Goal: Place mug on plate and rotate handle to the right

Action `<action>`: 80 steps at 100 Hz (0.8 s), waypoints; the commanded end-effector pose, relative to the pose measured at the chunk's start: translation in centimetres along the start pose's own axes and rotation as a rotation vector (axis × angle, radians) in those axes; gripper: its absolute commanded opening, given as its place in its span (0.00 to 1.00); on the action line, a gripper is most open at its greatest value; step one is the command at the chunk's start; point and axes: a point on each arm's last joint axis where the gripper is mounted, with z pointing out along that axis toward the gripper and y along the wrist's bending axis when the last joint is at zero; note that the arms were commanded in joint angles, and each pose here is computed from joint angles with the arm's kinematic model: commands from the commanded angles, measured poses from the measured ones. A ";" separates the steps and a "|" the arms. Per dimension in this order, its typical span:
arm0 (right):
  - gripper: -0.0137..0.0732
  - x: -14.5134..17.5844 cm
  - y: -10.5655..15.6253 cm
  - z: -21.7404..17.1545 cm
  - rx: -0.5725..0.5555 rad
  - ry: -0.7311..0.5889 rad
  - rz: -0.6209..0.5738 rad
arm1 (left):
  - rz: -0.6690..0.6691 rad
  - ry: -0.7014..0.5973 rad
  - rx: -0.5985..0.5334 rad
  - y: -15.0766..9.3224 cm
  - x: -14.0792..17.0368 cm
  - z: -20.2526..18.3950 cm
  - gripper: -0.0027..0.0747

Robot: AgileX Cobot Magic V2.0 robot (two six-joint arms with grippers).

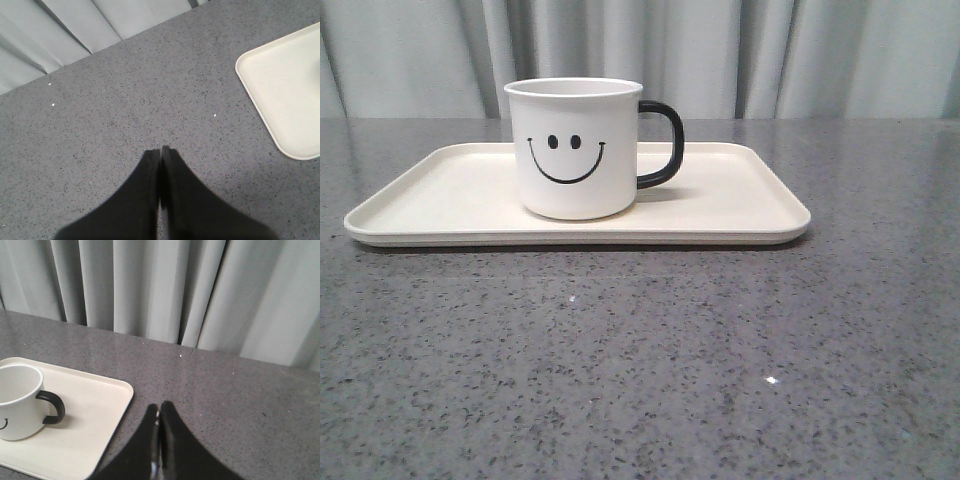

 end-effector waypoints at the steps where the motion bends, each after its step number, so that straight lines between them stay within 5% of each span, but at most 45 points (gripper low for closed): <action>1: 0.03 -0.9 -0.1 -0.5 0.039 -0.087 0.014 | -0.011 -0.047 -0.015 0.4 -0.5 -0.6 0.01; 80: 0.03 -0.5 0.1 -0.5 0.009 -0.056 0.013 | -0.016 -0.068 0.006 0.2 -0.7 -0.6 0.01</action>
